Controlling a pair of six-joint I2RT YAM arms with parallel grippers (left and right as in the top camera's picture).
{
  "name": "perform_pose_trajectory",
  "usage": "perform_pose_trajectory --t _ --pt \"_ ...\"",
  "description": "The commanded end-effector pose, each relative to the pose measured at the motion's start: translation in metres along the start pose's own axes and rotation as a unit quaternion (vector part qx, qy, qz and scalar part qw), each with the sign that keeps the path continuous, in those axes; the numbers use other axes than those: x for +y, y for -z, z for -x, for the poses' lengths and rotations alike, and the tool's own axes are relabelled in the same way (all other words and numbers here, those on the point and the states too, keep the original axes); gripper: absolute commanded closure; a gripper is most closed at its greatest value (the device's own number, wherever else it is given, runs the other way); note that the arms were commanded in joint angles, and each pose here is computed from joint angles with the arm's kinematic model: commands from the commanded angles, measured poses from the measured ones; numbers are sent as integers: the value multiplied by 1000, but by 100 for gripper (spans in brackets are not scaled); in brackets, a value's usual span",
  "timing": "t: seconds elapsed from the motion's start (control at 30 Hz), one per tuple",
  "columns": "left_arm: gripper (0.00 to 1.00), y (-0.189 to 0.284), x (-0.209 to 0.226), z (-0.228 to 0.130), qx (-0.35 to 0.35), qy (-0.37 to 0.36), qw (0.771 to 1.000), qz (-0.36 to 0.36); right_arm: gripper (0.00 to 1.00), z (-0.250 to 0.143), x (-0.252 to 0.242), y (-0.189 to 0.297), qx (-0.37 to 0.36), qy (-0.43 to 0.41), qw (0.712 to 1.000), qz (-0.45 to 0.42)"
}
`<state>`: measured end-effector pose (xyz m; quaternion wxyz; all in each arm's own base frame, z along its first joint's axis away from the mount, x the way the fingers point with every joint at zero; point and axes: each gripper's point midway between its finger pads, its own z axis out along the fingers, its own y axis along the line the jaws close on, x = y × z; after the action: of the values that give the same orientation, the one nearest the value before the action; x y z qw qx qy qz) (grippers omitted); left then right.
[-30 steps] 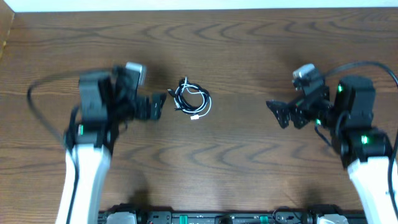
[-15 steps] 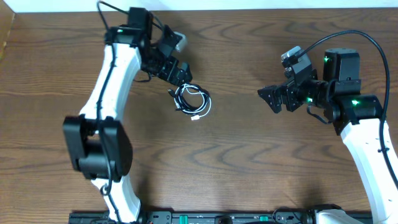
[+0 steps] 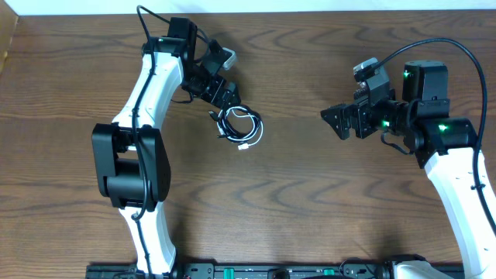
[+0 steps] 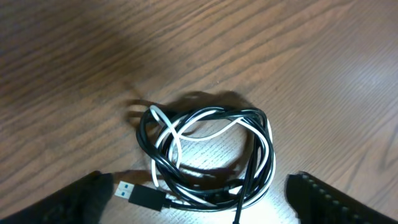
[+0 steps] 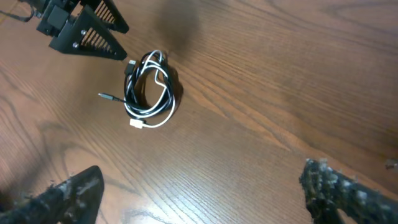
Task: Untangle cables
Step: 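Reach the left gripper to the cable bundle and grasp it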
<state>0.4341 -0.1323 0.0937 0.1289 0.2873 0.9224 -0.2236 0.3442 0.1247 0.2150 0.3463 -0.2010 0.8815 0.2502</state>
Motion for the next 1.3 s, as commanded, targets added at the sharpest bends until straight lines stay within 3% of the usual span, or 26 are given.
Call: perform_pose_trajectory --t 0.0,0.23,0.37,0.6,0.87,1.03,1.13,1.27 --pt "20 -7 -1 5 -2 -13 1000 -2 1 9 6 3 -10 2 1000 10" --pt "30 -28 33 -5 23 64 995 71 2 8 6 3 -8 0 1000 10" --pt "32 -40 38 -10 34 69 995 69 1 8 7 3 -8 1 1000 10" --pt "44 -60 46 -21 54 78 993 66 2 8 7 3 -7 1 1000 10" --pt "76 -80 51 -35 78 89 991 56 2 7 3 3 -7 1 1000 -1" --pt "78 -92 52 -50 96 96 989 50 2 8 3 3 -7 1 1000 -1" --pt "92 -94 51 -54 100 98 989 49 1 8 3 3 -7 1 1000 -1" --pt "92 -90 51 -51 97 98 989 50 1 8 3 3 -8 2 1000 -1"
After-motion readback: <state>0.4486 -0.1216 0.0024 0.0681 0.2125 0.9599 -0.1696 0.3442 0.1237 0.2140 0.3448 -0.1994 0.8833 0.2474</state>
